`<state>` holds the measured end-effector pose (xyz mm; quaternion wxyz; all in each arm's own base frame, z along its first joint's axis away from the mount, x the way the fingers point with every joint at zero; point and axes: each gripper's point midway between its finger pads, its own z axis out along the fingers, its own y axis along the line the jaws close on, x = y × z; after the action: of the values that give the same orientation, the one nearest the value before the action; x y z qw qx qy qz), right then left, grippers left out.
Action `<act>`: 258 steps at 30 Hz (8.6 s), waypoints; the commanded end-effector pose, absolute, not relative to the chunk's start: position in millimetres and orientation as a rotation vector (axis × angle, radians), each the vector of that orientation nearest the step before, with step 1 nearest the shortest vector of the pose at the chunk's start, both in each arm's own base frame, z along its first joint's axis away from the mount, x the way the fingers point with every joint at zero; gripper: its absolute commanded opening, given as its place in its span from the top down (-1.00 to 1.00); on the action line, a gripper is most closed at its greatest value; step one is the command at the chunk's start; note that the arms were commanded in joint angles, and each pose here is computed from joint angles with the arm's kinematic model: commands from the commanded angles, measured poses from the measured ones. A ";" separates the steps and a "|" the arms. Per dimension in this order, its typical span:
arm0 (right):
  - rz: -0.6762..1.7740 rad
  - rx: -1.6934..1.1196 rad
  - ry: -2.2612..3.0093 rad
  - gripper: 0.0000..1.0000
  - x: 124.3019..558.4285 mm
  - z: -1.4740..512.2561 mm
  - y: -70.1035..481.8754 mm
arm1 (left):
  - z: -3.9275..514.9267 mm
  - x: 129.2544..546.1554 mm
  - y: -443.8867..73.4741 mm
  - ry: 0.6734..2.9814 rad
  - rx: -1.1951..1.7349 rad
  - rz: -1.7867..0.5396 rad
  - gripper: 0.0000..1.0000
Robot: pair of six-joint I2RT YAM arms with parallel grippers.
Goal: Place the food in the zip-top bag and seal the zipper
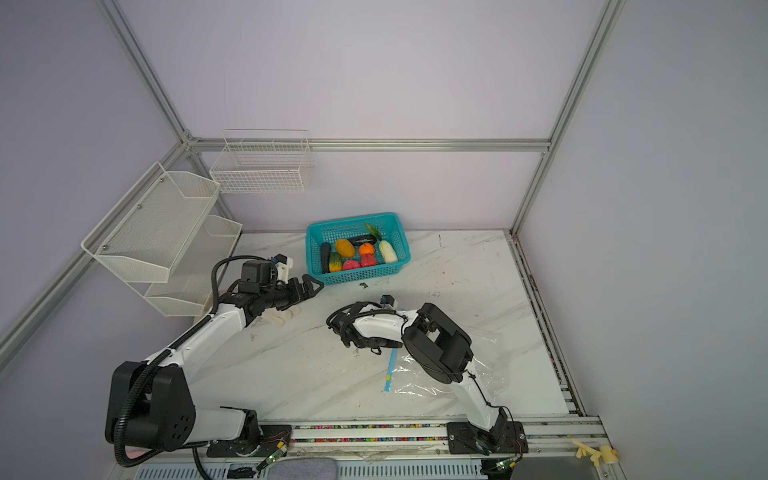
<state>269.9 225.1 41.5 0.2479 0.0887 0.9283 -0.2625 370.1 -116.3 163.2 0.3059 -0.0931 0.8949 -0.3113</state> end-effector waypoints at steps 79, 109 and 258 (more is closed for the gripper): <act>0.578 0.071 2.409 1.00 322.1 155.2 280.5 | 150.2 315.3 -312.6 2.284 0.341 -1.320 -0.13; 0.432 0.047 2.508 0.35 308.9 123.2 265.8 | 156.2 324.3 -318.1 2.289 0.314 -1.329 1.00; 0.364 -0.001 2.488 1.00 299.4 135.3 276.8 | 186.2 530.9 -189.9 2.370 0.119 -0.384 -0.37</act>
<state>295.4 273.8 131.3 0.3024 0.0003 0.9445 0.1285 512.5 -197.6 138.9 0.3101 0.0341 0.9334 -0.1772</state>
